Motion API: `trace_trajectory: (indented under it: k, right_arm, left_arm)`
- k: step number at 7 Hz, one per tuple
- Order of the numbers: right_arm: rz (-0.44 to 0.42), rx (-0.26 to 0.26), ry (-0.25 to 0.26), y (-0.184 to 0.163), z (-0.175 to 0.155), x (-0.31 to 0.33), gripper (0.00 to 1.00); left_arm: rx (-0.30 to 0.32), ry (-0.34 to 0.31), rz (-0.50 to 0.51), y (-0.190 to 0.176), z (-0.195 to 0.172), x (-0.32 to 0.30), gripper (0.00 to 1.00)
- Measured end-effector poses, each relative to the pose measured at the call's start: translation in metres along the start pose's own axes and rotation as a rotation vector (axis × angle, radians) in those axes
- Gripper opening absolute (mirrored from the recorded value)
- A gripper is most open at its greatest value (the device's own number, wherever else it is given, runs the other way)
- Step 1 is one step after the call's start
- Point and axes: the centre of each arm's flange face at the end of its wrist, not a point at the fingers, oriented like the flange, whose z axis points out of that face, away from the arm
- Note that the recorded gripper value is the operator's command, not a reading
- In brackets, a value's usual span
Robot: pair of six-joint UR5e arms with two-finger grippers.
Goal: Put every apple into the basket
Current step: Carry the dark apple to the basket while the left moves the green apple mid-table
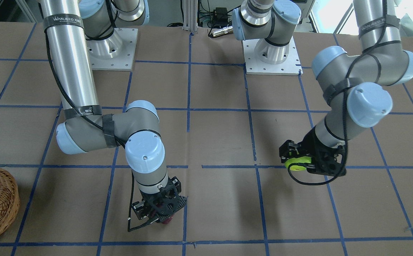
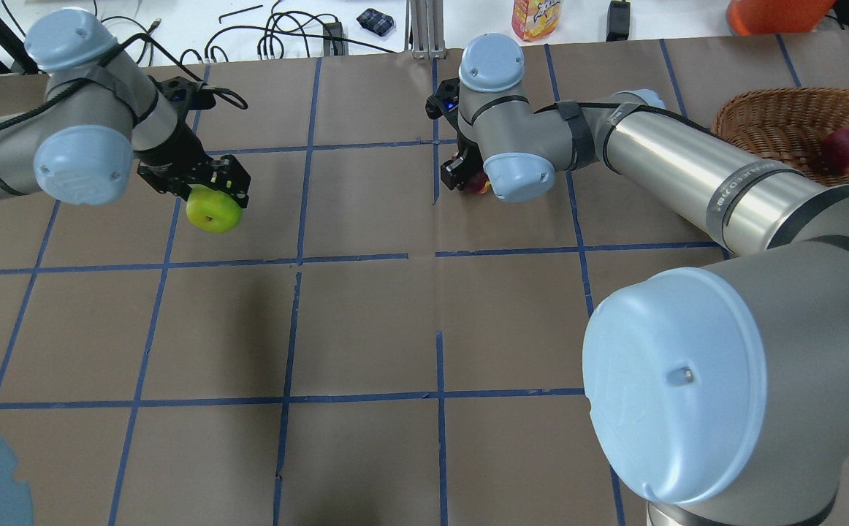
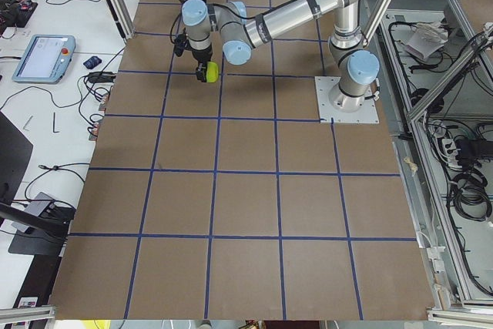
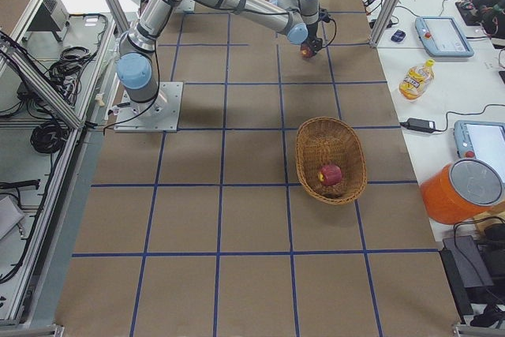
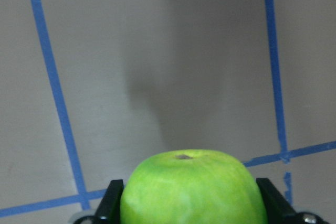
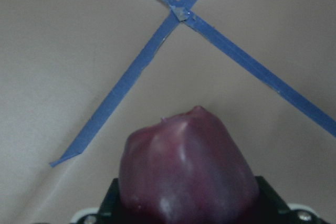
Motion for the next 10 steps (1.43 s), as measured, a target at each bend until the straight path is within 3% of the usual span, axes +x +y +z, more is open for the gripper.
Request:
trace_trajectory:
  k: [2, 4, 5, 6, 8, 9, 10]
  right_arm:
    - [0.08, -0.023, -0.021, 0.017, -0.039, 0.073, 0.33]
    - [0.169, -0.064, -0.041, 0.076, -0.065, 0.189, 0.34]
    - [0.179, -0.077, -0.039, 0.113, -0.074, 0.247, 0.35]
    - [0.15, -0.068, -0.022, 0.156, -0.076, 0.306, 0.4]
    - [0.102, 0.001, -0.006, 0.228, -0.076, 0.395, 0.47]
    - [0.096, 0.051, -0.027, 0.256, -0.075, 0.421, 0.66]
    - [0.098, 0.082, -0.047, 0.286, -0.068, 0.444, 0.9]
  left_arm:
    - [0.019, -0.001, -0.052, 0.022, 0.019, 0.052, 0.07]
    - [0.015, 0.045, -0.179, 0.044, 0.029, 0.106, 0.08]
    - [0.042, 0.076, -0.217, 0.048, 0.029, 0.151, 0.07]
    - [0.074, 0.098, -0.224, 0.051, 0.028, 0.198, 0.07]
    - [0.092, 0.128, -0.254, 0.062, 0.047, 0.276, 0.07]
    - [0.092, 0.133, -0.254, 0.062, 0.064, 0.293, 0.08]
    - [0.096, 0.125, -0.246, 0.059, 0.081, 0.3, 0.38]
